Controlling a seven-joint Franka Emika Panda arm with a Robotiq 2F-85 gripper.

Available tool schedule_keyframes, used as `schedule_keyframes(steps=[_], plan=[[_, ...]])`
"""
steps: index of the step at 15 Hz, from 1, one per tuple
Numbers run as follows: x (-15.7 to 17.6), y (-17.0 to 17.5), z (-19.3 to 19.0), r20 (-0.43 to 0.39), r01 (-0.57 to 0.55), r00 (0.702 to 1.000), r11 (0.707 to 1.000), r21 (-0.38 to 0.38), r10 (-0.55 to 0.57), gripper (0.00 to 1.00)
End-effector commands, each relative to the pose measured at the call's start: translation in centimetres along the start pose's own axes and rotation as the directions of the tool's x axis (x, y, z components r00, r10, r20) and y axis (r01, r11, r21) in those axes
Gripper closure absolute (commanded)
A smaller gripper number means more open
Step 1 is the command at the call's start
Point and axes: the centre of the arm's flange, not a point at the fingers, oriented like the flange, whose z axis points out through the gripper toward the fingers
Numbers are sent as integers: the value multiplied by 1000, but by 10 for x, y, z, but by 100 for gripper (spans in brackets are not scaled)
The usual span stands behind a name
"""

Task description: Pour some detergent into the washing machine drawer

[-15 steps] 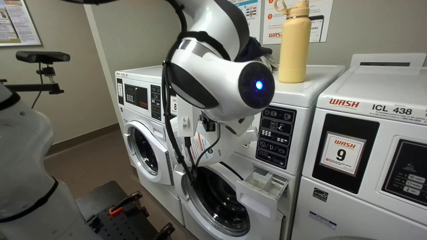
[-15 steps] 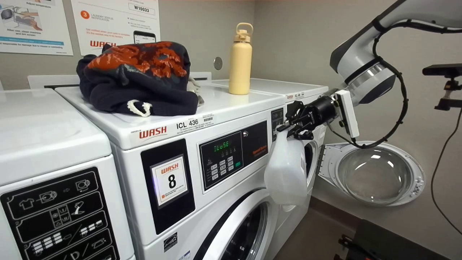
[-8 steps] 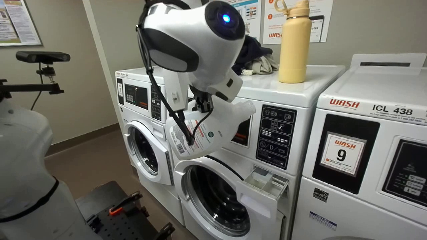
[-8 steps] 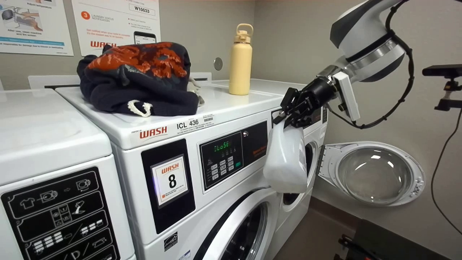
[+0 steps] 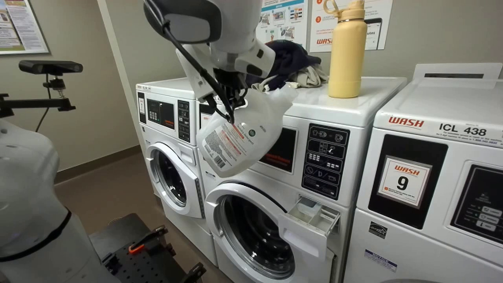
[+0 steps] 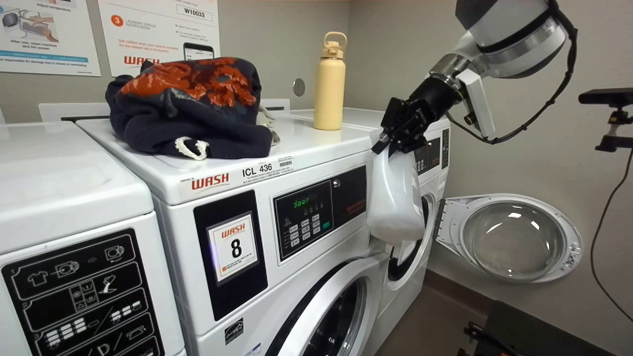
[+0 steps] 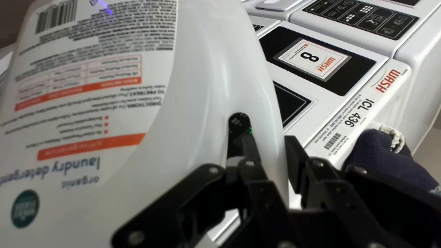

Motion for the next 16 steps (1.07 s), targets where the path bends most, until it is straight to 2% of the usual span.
schedule_keyframes(steps=[1, 9, 13, 16], plan=[[8, -64, -34, -57, 93, 994, 994, -52, -96, 94], [26, -188, -64, -120, 270, 947, 943, -196, -297, 94], [36, -237, -64, -193, 339, 902, 910, -236, -386, 94], [51, -257, -51, -264, 372, 855, 882, -288, -447, 94]])
